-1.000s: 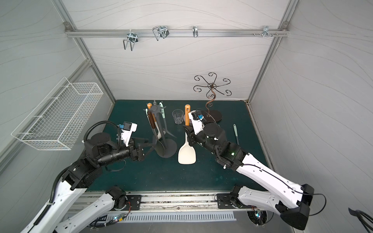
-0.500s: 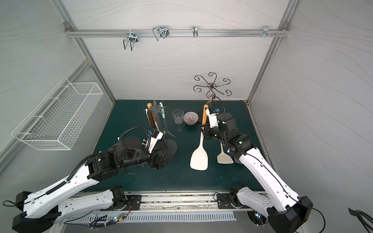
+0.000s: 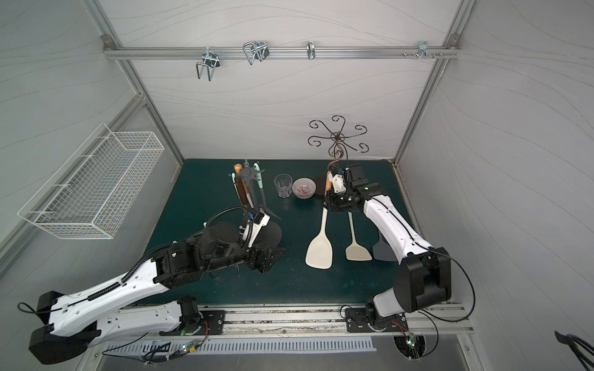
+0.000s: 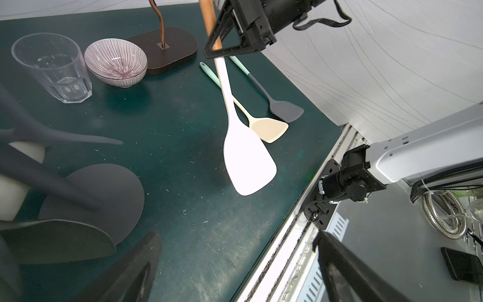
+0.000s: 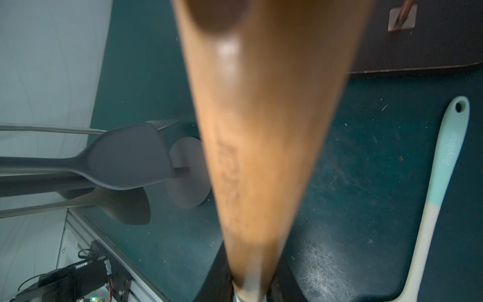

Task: Take the spatula off the kitchen utensil rack
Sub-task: Place the spatula at the center of the board.

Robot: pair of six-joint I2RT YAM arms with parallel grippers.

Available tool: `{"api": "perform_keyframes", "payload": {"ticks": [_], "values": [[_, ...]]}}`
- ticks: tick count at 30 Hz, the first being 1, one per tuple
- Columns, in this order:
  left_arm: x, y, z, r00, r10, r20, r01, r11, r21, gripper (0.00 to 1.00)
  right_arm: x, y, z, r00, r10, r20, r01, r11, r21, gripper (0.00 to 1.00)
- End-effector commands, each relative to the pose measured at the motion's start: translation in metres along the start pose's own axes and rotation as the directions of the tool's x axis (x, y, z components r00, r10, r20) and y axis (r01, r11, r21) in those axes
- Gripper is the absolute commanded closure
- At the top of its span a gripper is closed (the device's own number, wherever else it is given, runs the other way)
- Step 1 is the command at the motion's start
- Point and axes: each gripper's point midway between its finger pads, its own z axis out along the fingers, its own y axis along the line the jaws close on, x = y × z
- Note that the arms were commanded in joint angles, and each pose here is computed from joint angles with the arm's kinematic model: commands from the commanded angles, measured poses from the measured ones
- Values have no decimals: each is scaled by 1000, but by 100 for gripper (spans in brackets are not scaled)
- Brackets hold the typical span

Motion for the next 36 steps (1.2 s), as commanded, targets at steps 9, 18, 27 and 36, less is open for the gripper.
{"api": "perform_keyframes", "payload": {"ticks": [9, 18, 27, 36], "values": [[-15, -5, -5, 998, 22, 67, -23, 1000, 13, 4, 12, -20, 33, 980, -68, -187, 74, 997, 21, 100], [-16, -3, -12, 997, 30, 76, -30, 1000, 6, 4, 12, -45, 62, 973, -49, -226, 71, 993, 93, 100], [-17, 0, -18, 996, 40, 77, -39, 999, -7, 4, 16, -61, 88, 968, 23, -248, -8, 998, 62, 100], [-18, 3, -22, 995, 39, 89, -38, 999, -21, 4, 19, -74, 105, 963, 35, -267, -20, 998, 58, 100]]}}
